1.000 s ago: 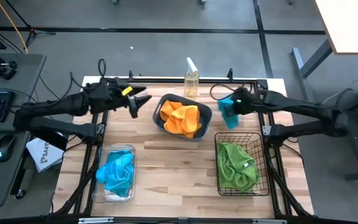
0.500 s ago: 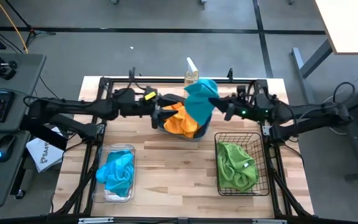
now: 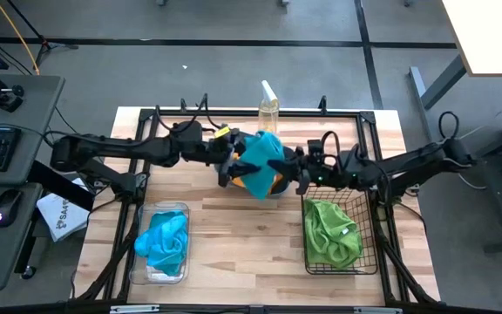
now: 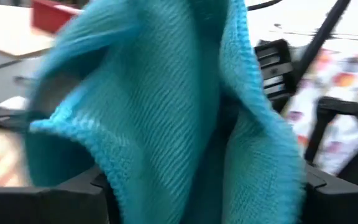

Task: Sort microfiber towel by color & place in baskets
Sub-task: Put the blue towel into the transparent bin

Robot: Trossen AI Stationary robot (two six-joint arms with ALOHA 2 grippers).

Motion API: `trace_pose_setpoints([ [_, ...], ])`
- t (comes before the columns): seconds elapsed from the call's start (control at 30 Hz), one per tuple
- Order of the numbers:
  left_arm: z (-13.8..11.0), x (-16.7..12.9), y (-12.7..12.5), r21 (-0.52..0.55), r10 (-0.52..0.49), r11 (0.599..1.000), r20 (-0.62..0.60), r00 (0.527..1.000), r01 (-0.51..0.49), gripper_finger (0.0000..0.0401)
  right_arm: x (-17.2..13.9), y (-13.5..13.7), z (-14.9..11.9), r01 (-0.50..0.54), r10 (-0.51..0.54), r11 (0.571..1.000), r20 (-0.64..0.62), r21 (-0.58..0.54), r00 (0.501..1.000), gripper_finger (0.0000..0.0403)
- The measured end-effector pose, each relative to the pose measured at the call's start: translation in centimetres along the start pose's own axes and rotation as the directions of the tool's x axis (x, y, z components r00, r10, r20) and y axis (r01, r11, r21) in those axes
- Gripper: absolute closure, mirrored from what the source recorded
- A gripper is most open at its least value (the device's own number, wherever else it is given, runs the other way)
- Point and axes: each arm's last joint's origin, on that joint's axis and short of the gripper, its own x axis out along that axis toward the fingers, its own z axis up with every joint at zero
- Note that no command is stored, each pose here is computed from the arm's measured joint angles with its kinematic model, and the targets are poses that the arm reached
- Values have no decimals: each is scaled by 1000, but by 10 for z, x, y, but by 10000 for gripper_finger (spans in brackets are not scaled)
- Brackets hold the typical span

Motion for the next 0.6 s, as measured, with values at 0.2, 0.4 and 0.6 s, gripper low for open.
trace_pose_setpoints([
  [0.2, -1, 7, -1, 5, -119, 993, 7, 993, 119, 146, 3, 3, -7, -53, 53, 998, -7, 16, 999, 403],
  [0.4, -3, 9, 0, 8, -122, 992, 9, 992, 122, 194, 3, 3, -7, -53, 53, 998, -7, 16, 999, 396],
  [0.6, -1, 9, 3, 38, -114, 993, 11, 993, 114, 381, 3, 3, -7, -64, 64, 998, -14, 15, 998, 362],
])
